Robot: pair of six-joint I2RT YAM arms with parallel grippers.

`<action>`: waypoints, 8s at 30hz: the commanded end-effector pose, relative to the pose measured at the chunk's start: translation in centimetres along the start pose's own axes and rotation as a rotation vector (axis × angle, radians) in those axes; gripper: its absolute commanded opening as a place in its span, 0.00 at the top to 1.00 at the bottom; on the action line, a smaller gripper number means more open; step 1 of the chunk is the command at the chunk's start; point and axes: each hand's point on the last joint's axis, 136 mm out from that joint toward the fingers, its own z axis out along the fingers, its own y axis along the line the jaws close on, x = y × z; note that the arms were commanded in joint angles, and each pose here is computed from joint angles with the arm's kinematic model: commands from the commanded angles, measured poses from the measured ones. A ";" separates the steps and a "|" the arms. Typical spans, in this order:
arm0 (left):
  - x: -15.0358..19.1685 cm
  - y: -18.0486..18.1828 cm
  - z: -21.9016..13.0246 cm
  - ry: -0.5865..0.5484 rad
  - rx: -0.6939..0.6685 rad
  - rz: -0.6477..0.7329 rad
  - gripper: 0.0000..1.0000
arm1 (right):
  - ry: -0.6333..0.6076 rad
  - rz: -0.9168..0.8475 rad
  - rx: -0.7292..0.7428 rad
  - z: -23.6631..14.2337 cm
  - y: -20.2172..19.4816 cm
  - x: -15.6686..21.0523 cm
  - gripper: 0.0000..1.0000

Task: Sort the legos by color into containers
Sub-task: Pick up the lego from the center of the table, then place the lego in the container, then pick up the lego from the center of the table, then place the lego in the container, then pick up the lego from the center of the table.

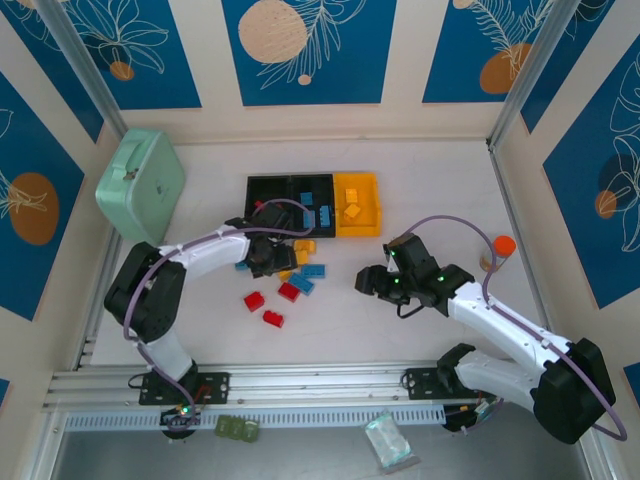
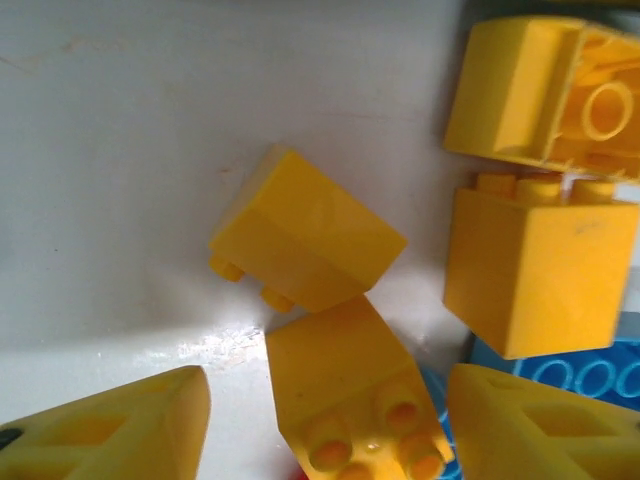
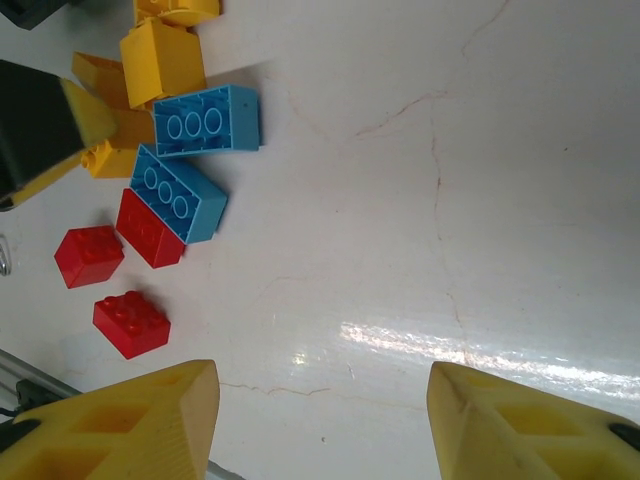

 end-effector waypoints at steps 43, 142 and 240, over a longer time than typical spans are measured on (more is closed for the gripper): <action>-9.8 -22.7 -2.4 -0.111 0.207 0.366 0.68 | -0.147 0.275 0.023 -4.0 -7.2 1.6 0.43; -1.7 -9.0 -4.1 -0.113 0.075 0.298 0.72 | -0.065 0.002 -0.017 -0.3 -1.1 0.9 0.37; -2.2 -0.5 -4.5 -0.209 0.129 0.440 0.39 | 0.010 -0.237 -0.263 0.1 7.6 1.8 0.25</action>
